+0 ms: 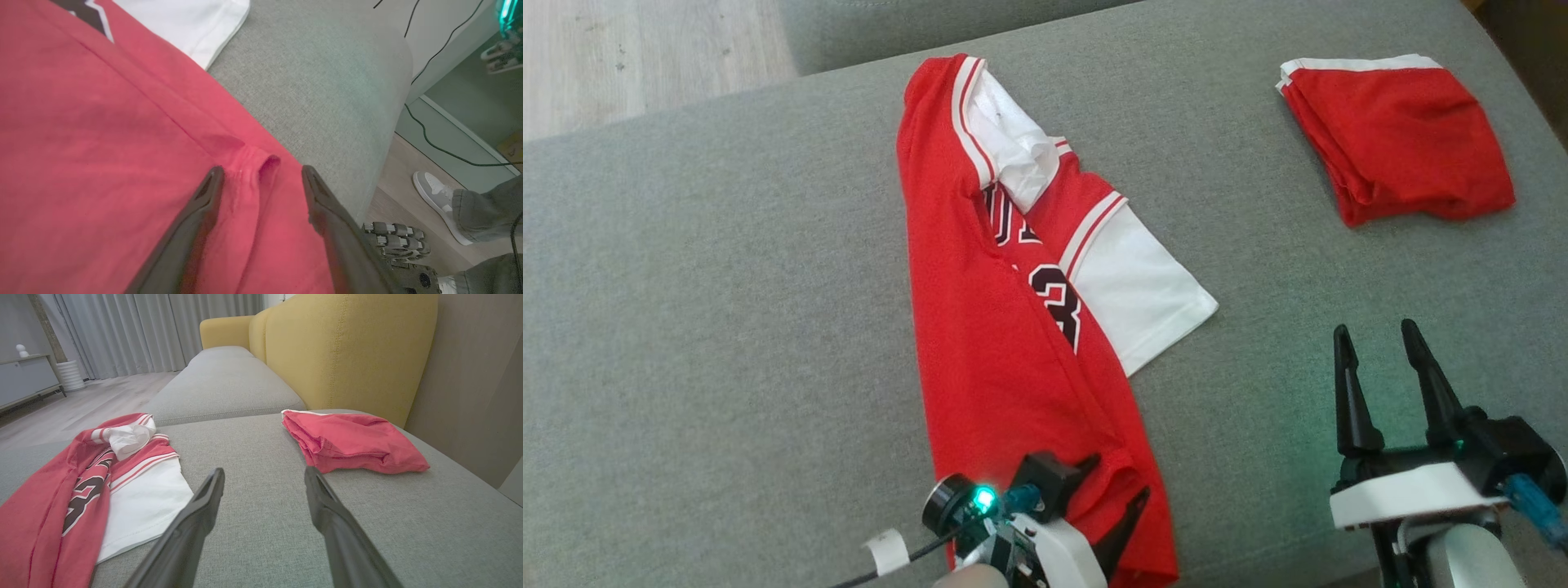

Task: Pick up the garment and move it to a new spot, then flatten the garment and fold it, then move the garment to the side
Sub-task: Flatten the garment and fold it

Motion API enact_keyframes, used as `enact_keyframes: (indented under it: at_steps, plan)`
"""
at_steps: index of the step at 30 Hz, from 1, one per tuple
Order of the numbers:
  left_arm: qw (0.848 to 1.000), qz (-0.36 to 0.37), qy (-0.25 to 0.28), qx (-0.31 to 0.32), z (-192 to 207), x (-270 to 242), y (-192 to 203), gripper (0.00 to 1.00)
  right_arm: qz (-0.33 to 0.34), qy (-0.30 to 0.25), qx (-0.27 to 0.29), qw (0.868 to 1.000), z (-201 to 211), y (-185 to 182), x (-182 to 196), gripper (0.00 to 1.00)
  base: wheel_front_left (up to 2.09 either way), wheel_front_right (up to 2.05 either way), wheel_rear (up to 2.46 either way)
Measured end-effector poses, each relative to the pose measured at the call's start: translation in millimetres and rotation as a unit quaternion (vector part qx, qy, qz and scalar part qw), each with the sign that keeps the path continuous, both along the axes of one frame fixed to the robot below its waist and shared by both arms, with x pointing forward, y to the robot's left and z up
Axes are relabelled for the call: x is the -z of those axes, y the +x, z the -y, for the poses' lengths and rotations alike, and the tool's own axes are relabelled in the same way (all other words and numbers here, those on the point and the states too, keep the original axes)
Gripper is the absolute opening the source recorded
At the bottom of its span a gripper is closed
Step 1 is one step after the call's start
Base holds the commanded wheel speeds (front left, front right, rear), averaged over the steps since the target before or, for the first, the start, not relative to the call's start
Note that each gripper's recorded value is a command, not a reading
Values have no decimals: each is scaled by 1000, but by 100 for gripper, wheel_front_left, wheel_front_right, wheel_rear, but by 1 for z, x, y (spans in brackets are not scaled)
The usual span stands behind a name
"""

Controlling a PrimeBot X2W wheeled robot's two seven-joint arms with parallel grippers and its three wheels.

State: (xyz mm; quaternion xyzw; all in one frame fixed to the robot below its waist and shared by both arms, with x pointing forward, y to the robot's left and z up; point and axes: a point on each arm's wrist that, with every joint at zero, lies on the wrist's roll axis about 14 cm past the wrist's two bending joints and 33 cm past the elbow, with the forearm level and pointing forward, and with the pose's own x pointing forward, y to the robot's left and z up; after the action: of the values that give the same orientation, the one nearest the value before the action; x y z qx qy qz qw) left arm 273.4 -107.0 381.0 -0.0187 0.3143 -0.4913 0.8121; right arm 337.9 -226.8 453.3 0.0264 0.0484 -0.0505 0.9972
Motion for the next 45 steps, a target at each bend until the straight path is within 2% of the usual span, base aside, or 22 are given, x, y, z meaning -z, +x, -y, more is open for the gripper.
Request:
enact_keyframes:
  at_steps: [3, 4, 5, 6, 7, 8, 12, 15, 18, 21, 26, 31, 35, 45]
  plan:
    - [1000, 2, 4, -3, -2, 1, 1, 100, 1, 0, 0, 1000, 0, 0, -1, 100, 0, 0, 0]
    - [1000, 3, 4, -4, -3, 1, 1, 82, 2, 0, 0, 1000, 0, 0, -1, 100, 0, 0, 0]
    - [1000, 2, 4, -5, -3, 0, 1, 44, 2, 0, 0, 1000, 0, 0, -1, 100, 0, 0, 0]
    - [1000, 3, 4, -6, -3, 0, 1, 36, 3, 0, 0, 1000, 0, 0, -2, 100, 0, 0, 0]
    - [1000, 3, 4, -8, -4, 0, 2, 21, 4, 0, -1, 1000, 0, 0, -2, 100, 0, 0, 0]
    - [1000, 0, 2, -10, -4, 0, 2, 0, 4, 0, -1, 1000, -1, 1, -2, 100, 0, 0, 0]
    - [1000, -7, -4, -21, -5, -1, 4, 0, 5, 1, -3, 1000, -2, 1, -3, 100, 0, 0, 0]
    - [996, -9, -46, -72, -9, -16, 21, 0, 9, 1, -5, 1000, -2, 3, -5, 100, 0, 0, 0]
    - [981, 18, -108, -158, -24, -50, 57, 0, 14, 0, -4, 1000, -1, 4, -8, 100, 0, 0, 0]
    - [957, 61, -140, -245, -67, -80, 96, 0, 15, 1, -12, 1000, -6, 4, -8, 100, 0, 0, 0]
    - [916, 126, -94, -370, -176, -95, 137, 0, 14, 0, -36, 999, -20, 7, -6, 100, 0, 0, 0]
    - [875, 151, -70, -455, -250, -107, 164, 0, 11, 1, -55, 998, -32, 16, -4, 100, 0, 0, 0]
    - [856, 158, -40, -491, -288, -110, 193, 0, 6, -3, -63, 998, -36, 21, -1, 100, 0, 0, 0]
    - [836, 198, 44, -509, -327, -112, 254, 0, -6, -6, -46, 999, -25, 23, 7, 100, 0, 0, 0]
